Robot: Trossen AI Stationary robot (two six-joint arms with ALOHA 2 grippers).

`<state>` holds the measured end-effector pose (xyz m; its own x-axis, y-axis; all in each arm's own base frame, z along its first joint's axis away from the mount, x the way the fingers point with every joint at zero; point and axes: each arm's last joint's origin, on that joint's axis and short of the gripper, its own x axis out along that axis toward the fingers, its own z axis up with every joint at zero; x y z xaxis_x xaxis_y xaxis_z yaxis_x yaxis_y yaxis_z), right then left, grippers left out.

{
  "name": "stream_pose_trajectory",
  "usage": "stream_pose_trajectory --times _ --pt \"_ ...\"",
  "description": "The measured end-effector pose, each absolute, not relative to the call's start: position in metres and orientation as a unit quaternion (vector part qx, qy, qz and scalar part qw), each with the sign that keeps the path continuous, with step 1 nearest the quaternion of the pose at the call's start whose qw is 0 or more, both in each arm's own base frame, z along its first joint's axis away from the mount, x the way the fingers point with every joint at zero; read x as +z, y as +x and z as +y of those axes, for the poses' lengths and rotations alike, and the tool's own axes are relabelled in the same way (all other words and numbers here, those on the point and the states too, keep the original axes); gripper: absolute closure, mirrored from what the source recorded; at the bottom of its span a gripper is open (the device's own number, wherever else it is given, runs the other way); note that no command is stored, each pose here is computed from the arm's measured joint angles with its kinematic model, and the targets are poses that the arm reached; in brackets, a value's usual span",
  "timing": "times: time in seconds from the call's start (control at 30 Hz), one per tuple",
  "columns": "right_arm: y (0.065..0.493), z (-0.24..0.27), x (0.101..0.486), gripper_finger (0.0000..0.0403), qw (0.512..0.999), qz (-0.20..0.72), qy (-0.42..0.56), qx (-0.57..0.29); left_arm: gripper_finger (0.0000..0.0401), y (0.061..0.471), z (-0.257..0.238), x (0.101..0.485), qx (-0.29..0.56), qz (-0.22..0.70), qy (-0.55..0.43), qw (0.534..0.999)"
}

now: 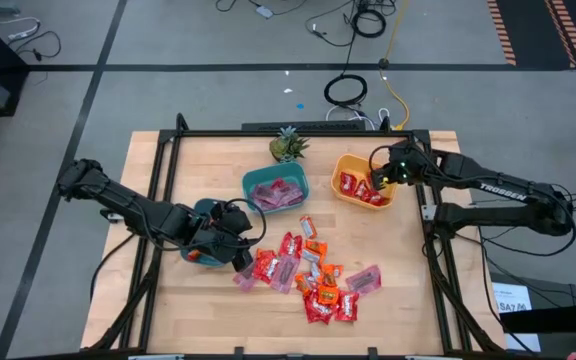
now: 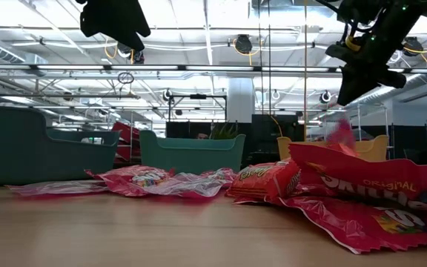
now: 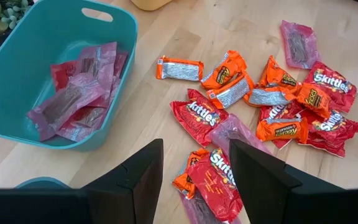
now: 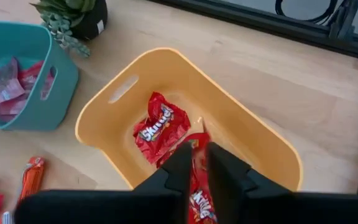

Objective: Sort candy
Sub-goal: Put the red candy into the yellow bin, then put the orange chocolate into the blue bin

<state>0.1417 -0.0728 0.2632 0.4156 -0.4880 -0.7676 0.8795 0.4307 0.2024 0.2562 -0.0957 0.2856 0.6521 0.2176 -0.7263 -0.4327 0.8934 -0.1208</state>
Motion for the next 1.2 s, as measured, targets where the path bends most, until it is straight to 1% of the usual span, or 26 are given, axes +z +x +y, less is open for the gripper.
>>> stream_pose_trajectory --times 0.23,0.43,0.53,0.6,0.73,0.97,1.2 --pt "0.142 -0.072 0.263 0.0307 0.784 0.322 0.311 -0.43 0.0208 0.256 -0.096 0.286 0.181 0.375 -0.144 0.898" --pt "0.141 -0.072 0.262 0.0279 0.782 0.329 0.313 -0.428 0.0208 0.26 -0.097 0.289 0.174 0.354 -0.158 0.905" --pt "0.14 -0.07 0.261 0.0275 0.779 0.339 0.319 -0.419 0.0208 0.263 -0.099 0.291 0.176 0.333 -0.199 0.905" --pt "0.139 -0.07 0.26 0.0275 0.777 0.345 0.327 -0.413 0.0208 0.264 -0.099 0.292 0.177 0.327 -0.209 0.904" --pt "0.138 -0.068 0.259 0.0276 0.769 0.35 0.337 -0.415 0.0208 0.264 -0.098 0.292 0.179 0.324 -0.207 0.906" --pt "0.138 -0.067 0.259 0.0277 0.765 0.355 0.355 -0.404 0.0208 0.266 -0.091 0.293 0.219 0.3 -0.198 0.907" --pt "0.135 -0.063 0.261 0.0277 0.77 0.357 0.372 -0.375 0.0208 0.267 -0.084 0.292 0.223 0.311 -0.201 0.902"
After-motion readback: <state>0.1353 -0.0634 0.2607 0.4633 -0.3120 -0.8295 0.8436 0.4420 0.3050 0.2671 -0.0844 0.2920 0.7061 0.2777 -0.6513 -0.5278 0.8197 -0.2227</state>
